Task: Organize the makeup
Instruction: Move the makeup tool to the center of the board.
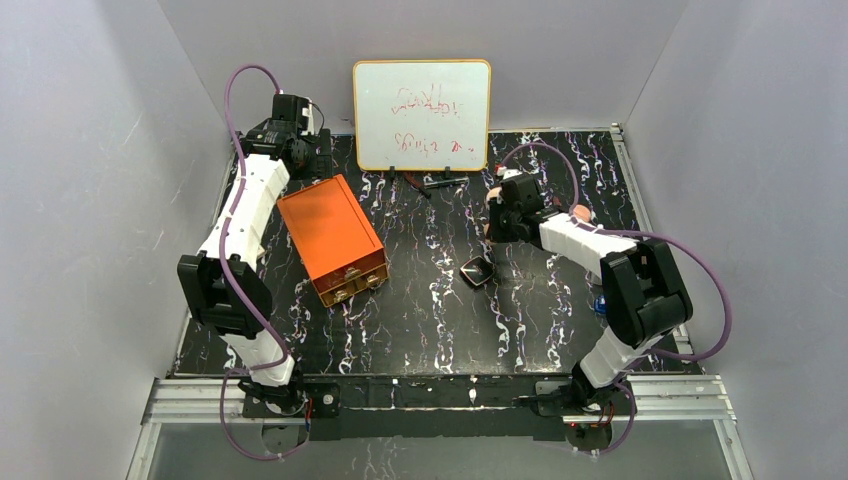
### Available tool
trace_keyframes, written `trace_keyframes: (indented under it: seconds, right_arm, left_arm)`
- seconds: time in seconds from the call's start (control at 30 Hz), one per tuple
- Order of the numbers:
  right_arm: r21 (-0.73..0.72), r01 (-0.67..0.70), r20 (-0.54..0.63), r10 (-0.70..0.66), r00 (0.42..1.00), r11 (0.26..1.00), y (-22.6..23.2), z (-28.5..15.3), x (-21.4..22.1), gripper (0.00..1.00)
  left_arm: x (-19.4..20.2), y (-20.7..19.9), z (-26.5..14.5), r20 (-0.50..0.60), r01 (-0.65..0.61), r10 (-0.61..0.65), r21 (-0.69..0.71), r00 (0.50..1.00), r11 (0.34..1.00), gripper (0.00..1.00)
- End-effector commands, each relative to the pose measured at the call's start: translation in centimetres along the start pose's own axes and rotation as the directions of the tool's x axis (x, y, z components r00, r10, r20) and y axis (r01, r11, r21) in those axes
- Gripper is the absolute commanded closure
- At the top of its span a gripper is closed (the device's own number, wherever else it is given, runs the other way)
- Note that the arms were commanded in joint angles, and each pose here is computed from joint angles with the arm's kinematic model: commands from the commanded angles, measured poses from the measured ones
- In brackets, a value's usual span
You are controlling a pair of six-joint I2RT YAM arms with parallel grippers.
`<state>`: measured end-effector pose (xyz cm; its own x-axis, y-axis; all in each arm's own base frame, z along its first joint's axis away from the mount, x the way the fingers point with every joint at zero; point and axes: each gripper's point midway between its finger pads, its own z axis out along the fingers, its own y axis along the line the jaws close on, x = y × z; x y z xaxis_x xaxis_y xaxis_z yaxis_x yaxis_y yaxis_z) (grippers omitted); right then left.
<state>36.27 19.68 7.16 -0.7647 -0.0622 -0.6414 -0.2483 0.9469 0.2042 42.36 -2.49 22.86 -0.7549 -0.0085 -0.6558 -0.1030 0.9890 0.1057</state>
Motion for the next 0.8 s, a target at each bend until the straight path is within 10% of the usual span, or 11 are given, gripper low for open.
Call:
trace_keyframes:
  seconds: [0.0,0.73,0.77]
  right_arm:
    - [-0.017,-0.011,0.012,0.011,1.0,1.0,-0.4,0.6,-0.2,0.8]
    - [0.02,-0.058,-0.126,0.06,0.99,0.998,-1.3,3.8,3.7,0.8]
    - [0.022,-0.058,-0.129,0.06,0.99,0.998,-1.4,3.8,3.7,0.55]
  left_arm:
    - [-0.1,0.6,-2.3,0.035,0.003,-0.004,0.01,0.999,1.0,0.2]
    - [3.5,-0.4,-0.3,0.003,0.045,-0.045,0.048,0.999,0.998,0.19]
    - [3.7,-0.4,-0.2,0.0,0.044,-0.044,0.049,0.999,0.998,0.19]
